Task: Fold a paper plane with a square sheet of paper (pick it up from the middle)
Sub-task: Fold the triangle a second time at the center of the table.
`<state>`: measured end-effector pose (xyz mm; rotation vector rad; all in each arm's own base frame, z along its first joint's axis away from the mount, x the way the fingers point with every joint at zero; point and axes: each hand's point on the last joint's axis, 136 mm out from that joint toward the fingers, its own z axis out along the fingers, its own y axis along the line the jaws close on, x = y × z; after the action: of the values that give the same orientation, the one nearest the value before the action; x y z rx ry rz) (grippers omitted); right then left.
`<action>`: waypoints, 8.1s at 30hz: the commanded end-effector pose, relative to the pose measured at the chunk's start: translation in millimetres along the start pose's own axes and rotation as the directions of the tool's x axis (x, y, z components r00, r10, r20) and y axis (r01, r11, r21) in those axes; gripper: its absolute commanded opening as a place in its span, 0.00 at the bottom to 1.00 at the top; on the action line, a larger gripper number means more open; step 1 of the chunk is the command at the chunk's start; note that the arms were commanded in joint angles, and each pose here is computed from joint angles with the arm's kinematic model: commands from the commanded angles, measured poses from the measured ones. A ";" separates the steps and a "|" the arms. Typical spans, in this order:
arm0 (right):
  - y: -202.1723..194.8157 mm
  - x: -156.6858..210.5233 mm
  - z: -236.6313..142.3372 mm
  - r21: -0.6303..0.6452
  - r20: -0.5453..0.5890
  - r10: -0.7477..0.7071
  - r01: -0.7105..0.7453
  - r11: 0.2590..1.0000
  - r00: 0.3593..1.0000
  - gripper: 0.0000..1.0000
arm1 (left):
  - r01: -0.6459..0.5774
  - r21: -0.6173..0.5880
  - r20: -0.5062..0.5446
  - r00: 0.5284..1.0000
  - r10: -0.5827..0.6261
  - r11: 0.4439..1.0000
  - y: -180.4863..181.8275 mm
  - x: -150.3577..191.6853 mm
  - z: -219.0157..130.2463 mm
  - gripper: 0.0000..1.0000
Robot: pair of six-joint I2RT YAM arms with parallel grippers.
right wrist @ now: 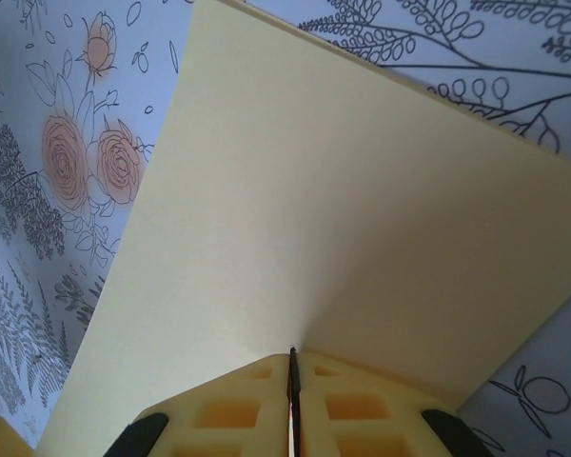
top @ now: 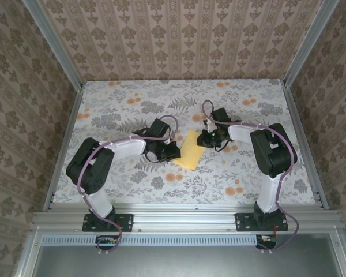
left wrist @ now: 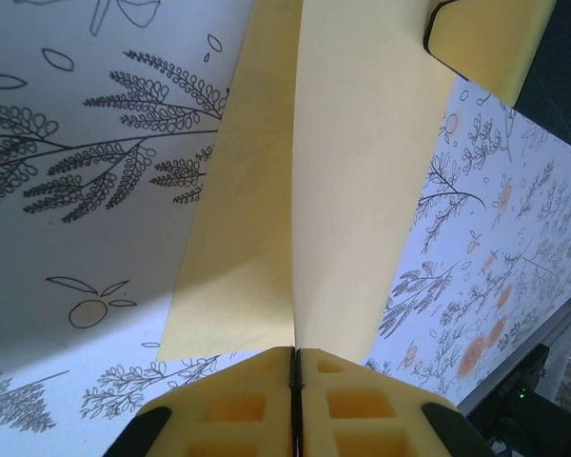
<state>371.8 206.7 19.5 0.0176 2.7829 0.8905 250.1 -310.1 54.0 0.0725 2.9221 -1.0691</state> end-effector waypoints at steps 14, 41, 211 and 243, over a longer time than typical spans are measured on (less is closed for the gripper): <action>-1.6 5.5 0.9 0.013 -0.018 -0.013 0.013 1.000 1.000 0.09 | -0.081 -0.006 -0.040 0.996 0.080 0.997 -20.1 1.9 7.8 0.06; -9.4 0.5 -31.3 0.117 0.026 -0.046 0.042 0.992 0.999 0.11 | -0.087 -0.025 -0.056 0.995 0.085 0.996 -19.6 7.2 17.3 0.05; 10.3 52.9 -48.5 -0.075 -0.047 0.038 -0.042 0.996 0.998 0.06 | -0.184 0.089 -0.056 0.980 0.189 0.979 -45.3 -6.1 80.2 0.10; -47.2 96.6 -19.7 0.135 -0.176 0.060 -0.037 0.990 0.983 0.04 | -0.216 0.159 -0.013 0.975 0.221 0.963 -74.6 -14.9 62.5 0.16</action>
<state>296.6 186.2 11.7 0.0091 2.8884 0.9343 256.9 -405.9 27.2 0.3684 2.8433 -1.2214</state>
